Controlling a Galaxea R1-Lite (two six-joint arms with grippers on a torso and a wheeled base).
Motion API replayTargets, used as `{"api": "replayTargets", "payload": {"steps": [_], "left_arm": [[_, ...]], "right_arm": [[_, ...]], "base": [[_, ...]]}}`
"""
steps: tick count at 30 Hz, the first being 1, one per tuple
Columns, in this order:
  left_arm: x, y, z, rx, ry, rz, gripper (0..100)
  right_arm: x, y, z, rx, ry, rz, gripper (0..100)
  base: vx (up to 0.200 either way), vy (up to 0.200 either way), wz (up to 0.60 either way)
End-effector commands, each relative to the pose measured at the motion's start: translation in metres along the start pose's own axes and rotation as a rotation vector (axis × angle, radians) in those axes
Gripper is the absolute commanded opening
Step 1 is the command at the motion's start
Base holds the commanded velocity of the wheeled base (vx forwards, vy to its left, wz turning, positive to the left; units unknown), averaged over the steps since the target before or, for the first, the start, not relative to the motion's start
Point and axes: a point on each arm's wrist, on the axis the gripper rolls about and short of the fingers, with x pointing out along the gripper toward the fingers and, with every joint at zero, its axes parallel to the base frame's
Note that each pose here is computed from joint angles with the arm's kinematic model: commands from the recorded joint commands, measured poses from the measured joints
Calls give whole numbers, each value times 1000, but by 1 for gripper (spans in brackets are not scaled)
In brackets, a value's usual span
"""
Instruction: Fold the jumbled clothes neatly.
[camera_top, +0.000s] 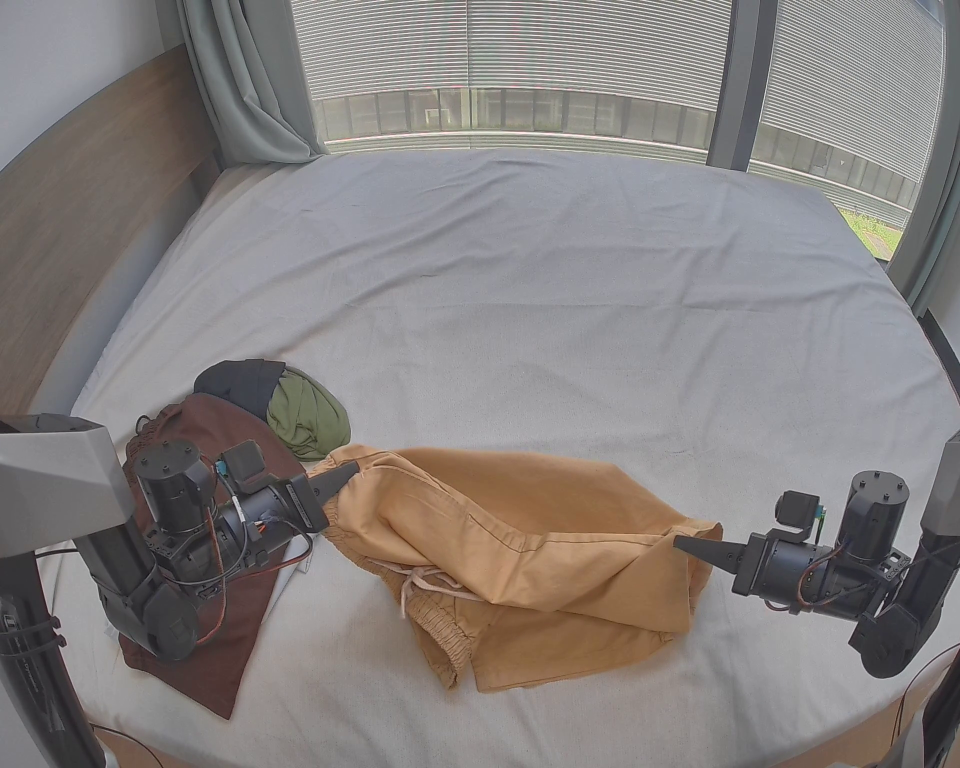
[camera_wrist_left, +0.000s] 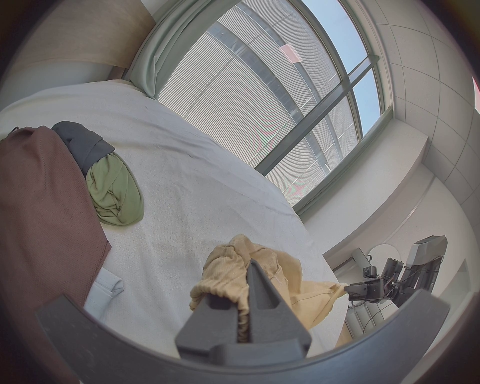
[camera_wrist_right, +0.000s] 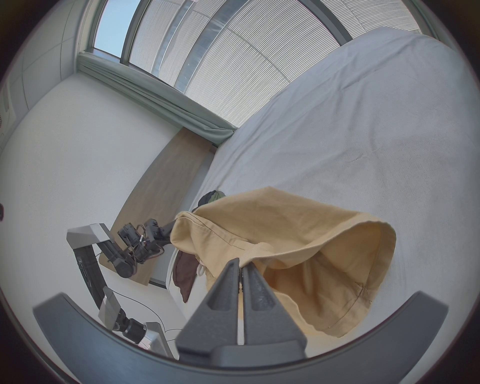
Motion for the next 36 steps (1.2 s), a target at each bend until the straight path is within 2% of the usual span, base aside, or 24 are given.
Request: {"api": "replayTargets", "payload": {"steps": [1,14,15,26,36], "left_arm": [[0,2,2,2,-9,3,0],[0,3,2,0,-10,5,0],[0,3,3,0,-11,6,0],[1,3,4,1,-16,6,0],[0,4,5,2,-20,8,0]], "right_arm": [[-4,4,3,-9,-14,13,0],[5,-13,-15,43,69,-41,0],[5,-13,-17,44,76,-45,100],[22,-38,-42,114,180,-109,100],[36,-46,-57,133,232,-131,100]], "base": [[0,0,0],[0,0,0],[0,0,0],[0,0,0],[0,0,0]]}}
